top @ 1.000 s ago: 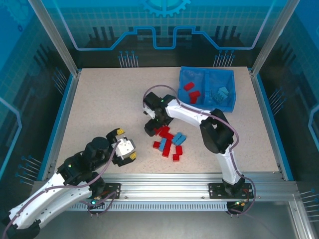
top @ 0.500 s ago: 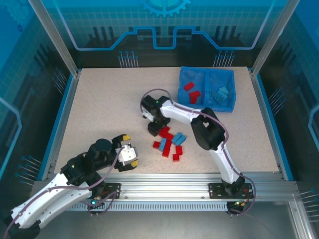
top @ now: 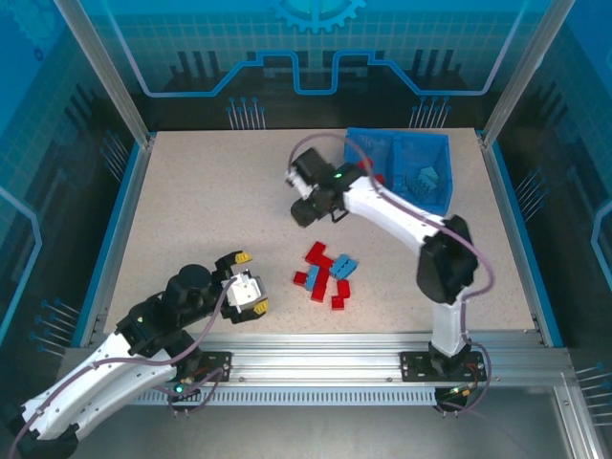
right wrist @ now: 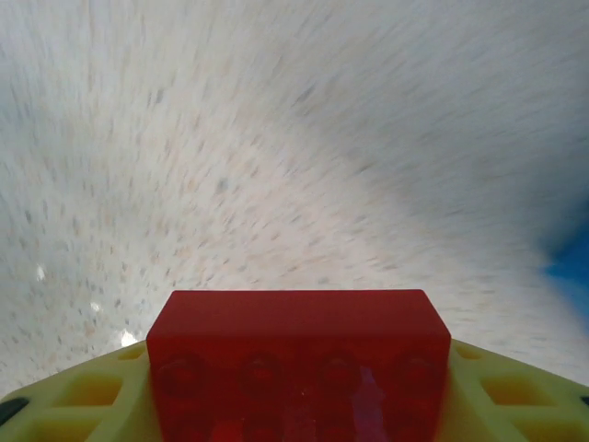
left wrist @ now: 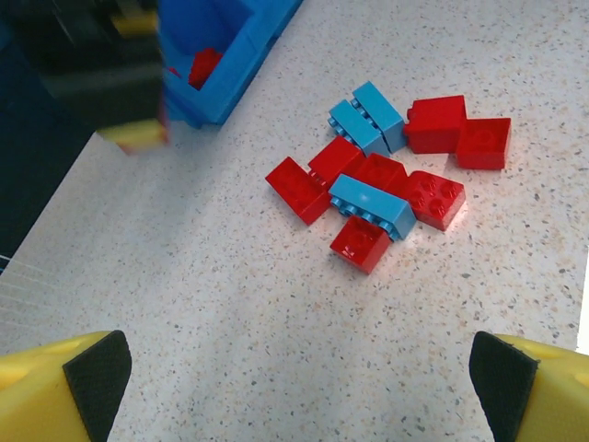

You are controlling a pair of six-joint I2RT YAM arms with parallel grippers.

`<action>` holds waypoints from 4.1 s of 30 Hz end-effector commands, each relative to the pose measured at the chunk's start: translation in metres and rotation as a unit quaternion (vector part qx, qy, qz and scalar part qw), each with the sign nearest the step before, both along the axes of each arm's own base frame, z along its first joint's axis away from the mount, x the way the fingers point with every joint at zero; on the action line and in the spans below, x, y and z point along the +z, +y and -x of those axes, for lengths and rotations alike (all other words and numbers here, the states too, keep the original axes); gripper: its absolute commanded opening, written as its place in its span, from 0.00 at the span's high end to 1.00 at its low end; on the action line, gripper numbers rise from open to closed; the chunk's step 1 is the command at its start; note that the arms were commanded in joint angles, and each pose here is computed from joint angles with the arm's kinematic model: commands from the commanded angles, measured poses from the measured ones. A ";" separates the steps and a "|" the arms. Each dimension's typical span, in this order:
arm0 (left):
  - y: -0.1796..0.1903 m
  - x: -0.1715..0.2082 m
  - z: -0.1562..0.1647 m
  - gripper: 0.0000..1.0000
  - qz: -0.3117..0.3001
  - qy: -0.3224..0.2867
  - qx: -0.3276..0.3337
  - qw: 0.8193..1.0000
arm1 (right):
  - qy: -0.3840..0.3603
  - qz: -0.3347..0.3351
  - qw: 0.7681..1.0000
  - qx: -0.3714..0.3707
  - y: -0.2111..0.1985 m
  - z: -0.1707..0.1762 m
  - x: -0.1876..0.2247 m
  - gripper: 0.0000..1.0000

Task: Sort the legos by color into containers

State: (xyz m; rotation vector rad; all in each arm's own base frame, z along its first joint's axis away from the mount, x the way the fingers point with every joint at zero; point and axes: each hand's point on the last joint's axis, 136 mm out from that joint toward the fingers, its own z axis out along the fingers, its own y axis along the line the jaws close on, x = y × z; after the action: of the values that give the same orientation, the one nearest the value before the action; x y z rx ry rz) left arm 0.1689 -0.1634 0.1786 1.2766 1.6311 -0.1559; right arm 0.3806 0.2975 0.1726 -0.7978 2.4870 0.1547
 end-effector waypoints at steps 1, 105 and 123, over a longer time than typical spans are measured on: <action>-0.001 0.003 -0.004 0.01 0.014 -0.007 0.007 1.000 | -0.070 -0.034 0.989 -0.127 -0.056 -0.040 0.039 0.47; -0.069 0.007 -0.012 0.01 0.130 0.102 -0.075 0.983 | 0.271 -0.072 0.854 -0.438 -0.132 0.134 -0.161 0.61; -0.107 0.044 -0.033 0.01 0.184 0.092 -0.065 0.976 | -0.001 -0.056 0.927 -0.371 -0.212 0.043 -0.002 0.72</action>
State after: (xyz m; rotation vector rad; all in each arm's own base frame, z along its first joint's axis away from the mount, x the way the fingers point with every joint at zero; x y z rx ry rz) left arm 0.1851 -0.2608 0.1785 1.2534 1.6546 -0.6219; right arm 0.3151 0.1187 0.1488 0.3043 2.6372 0.1774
